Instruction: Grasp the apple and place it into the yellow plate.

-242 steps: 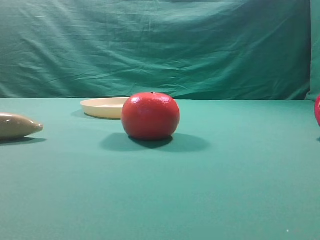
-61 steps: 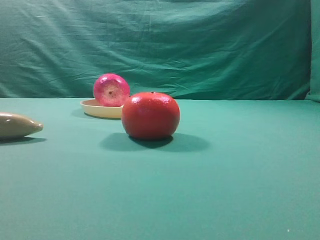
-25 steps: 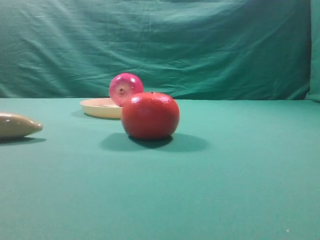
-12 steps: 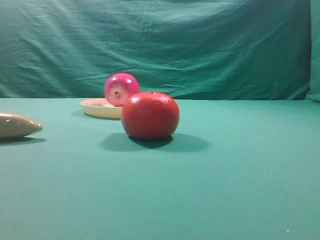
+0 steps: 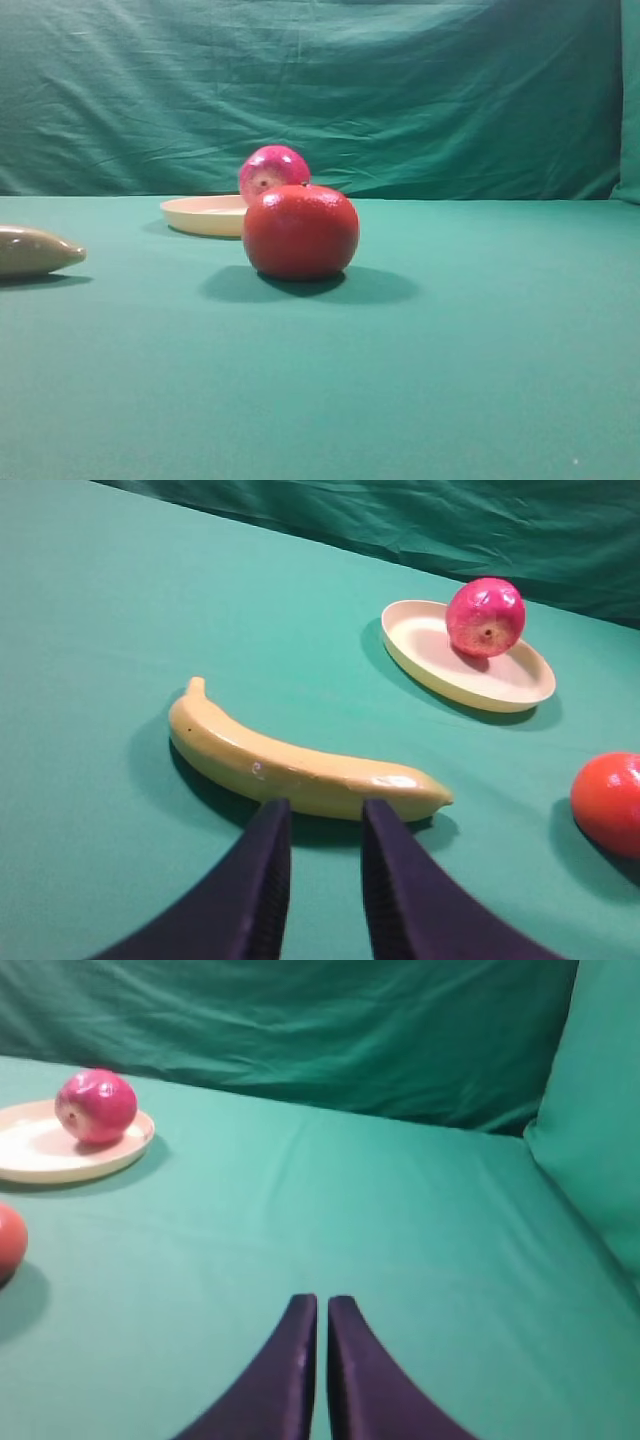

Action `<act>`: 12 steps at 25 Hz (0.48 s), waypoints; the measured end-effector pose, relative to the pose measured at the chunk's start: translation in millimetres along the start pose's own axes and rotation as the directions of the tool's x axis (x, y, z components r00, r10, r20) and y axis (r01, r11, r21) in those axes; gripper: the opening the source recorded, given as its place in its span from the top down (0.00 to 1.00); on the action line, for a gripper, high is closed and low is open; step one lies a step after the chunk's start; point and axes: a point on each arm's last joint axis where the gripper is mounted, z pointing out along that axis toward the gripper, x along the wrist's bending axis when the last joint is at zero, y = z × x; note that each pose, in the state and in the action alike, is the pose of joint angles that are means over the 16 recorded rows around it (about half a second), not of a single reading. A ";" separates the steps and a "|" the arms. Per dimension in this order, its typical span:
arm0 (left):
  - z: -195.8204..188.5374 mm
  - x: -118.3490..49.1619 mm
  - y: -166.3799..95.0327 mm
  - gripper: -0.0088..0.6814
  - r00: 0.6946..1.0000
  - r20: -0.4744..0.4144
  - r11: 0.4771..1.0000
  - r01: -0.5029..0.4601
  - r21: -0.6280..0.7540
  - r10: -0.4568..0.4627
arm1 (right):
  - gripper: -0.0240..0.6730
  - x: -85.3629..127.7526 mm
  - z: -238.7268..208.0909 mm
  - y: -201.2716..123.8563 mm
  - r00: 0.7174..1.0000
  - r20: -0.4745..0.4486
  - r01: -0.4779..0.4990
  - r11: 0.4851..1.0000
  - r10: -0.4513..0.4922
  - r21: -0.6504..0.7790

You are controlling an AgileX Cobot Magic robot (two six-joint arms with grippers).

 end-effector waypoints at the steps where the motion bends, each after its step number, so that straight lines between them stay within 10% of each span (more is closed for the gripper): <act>1: 0.0 0.0 0.0 0.76 1.000 0.000 1.000 0.000 0.000 0.000 | 0.97 0.1 1.0 -3.5 1.000 0.002 -0.002 1.000 0.002 0.011; 12: 0.0 0.0 0.0 0.76 1.000 0.000 1.000 0.000 0.000 0.000 | 0.97 1.4 3.9 -17.6 1.000 -0.001 -0.029 0.997 0.030 0.078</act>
